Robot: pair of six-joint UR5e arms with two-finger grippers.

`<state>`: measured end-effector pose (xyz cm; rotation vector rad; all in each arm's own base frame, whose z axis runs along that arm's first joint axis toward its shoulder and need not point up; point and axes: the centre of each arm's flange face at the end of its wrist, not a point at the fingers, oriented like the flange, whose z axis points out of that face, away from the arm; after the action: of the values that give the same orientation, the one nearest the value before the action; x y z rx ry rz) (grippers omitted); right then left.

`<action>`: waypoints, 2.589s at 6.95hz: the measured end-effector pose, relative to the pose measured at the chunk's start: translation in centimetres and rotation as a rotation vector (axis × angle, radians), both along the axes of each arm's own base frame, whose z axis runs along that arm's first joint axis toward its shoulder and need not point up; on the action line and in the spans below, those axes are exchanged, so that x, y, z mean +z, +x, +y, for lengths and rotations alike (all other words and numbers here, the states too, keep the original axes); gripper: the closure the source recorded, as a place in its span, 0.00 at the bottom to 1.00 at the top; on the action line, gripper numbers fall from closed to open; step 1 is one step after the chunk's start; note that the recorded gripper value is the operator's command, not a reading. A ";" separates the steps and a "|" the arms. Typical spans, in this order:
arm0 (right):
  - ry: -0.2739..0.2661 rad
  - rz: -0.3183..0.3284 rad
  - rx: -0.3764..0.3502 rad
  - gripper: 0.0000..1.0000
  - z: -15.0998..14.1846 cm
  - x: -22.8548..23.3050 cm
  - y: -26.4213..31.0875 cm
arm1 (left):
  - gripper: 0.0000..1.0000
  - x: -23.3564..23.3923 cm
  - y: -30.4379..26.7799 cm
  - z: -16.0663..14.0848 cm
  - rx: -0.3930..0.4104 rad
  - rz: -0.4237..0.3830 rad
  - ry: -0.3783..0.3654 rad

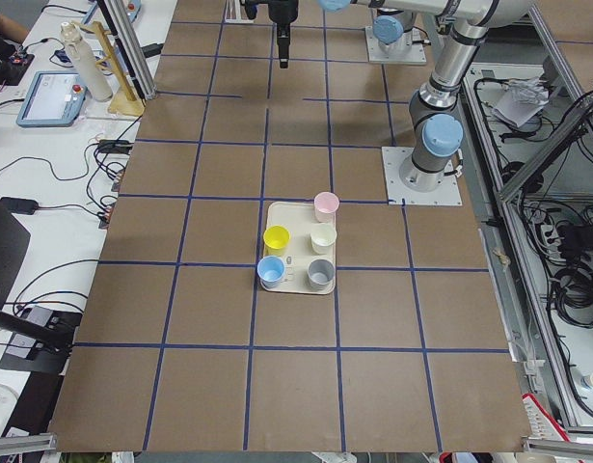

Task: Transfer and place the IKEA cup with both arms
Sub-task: 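Move the right gripper to the light blue cup on the wire rack, then close the right gripper on the light blue cup's rim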

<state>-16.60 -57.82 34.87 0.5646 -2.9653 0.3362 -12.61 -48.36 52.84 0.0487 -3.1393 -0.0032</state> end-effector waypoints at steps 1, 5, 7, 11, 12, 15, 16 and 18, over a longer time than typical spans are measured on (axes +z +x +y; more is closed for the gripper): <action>-0.004 -0.007 0.003 0.00 -0.4 -0.8 -0.2 | 0.00 0.0 0.0 0.0 0.000 0.000 0.000; -0.013 -0.033 0.006 0.00 -1.9 -3.6 -0.7 | 0.00 0.0 0.0 0.0 0.000 0.000 0.000; -0.016 -0.032 0.004 0.00 -2.4 -4.5 -0.9 | 0.00 0.0 0.0 0.0 0.000 0.000 0.000; -0.010 -0.036 0.003 0.36 -2.6 -5.0 -1.0 | 0.00 -0.1 0.0 0.0 0.000 0.000 0.002; -0.011 -0.035 0.003 0.53 -2.5 -5.0 -1.0 | 0.00 -0.1 0.0 0.0 0.000 0.001 0.002; -0.016 -0.032 0.004 0.93 -2.5 -4.5 -0.9 | 0.00 -0.1 0.0 0.0 0.000 0.001 0.001; -0.020 -0.028 0.004 0.94 -2.5 -4.1 -0.9 | 0.00 -0.1 0.0 0.0 0.000 0.000 0.001; -0.023 -0.019 0.003 0.94 -2.5 -1.8 -0.9 | 0.00 -0.1 0.0 0.0 0.000 0.001 0.000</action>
<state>-17.54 -60.31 33.09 0.5661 -2.9745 0.3781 -12.62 -48.39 52.76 0.0488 -3.1388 -0.0039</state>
